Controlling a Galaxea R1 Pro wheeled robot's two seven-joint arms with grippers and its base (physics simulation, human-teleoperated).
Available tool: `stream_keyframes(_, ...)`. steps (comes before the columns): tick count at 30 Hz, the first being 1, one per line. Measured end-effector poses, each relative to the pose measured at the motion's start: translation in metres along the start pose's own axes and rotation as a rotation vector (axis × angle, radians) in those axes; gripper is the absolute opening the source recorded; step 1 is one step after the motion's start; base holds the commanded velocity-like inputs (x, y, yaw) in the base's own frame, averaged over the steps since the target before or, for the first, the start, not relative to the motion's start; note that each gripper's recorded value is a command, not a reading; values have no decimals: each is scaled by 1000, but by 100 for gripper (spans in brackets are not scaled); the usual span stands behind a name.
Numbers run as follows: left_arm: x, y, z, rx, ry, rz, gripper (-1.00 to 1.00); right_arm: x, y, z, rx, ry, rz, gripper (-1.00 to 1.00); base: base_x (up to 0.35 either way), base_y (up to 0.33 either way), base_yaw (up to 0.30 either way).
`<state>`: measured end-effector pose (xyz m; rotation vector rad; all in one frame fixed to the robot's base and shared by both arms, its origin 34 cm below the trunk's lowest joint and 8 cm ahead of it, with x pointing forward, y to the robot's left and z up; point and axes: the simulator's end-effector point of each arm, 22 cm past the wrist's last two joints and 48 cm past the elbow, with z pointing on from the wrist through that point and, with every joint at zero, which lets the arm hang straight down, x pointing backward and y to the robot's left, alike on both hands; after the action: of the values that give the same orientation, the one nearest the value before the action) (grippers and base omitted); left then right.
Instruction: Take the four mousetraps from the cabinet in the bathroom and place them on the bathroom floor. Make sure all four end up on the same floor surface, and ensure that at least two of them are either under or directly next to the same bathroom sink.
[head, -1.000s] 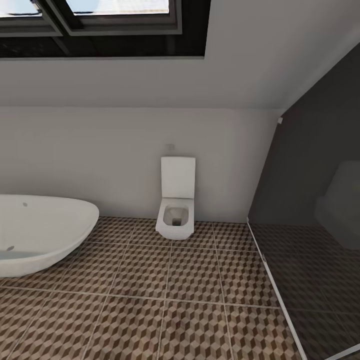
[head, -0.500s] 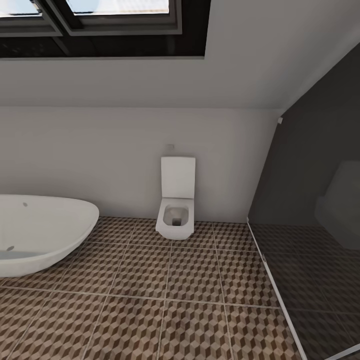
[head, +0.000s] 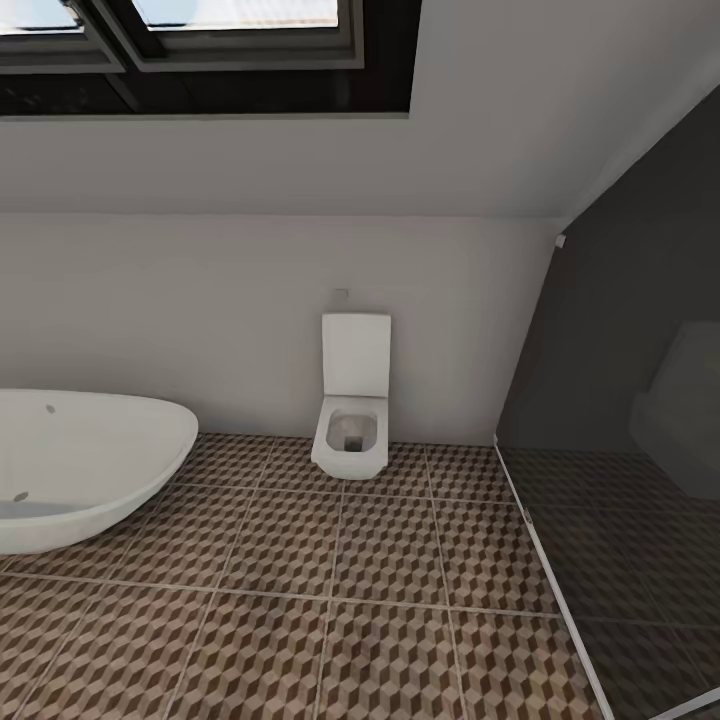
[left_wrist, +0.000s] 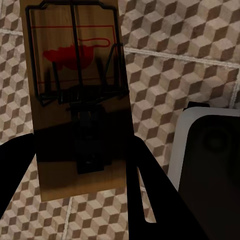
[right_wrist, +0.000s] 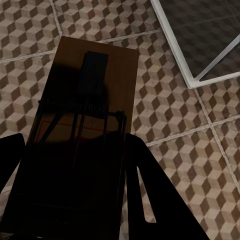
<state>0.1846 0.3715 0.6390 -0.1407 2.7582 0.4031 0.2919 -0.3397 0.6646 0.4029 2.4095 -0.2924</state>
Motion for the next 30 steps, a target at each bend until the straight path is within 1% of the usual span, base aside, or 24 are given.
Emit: stream_keyframes(30,0,0,0,0,0,0,-100,0,0,0,0,0,0,-100,0,0,0)
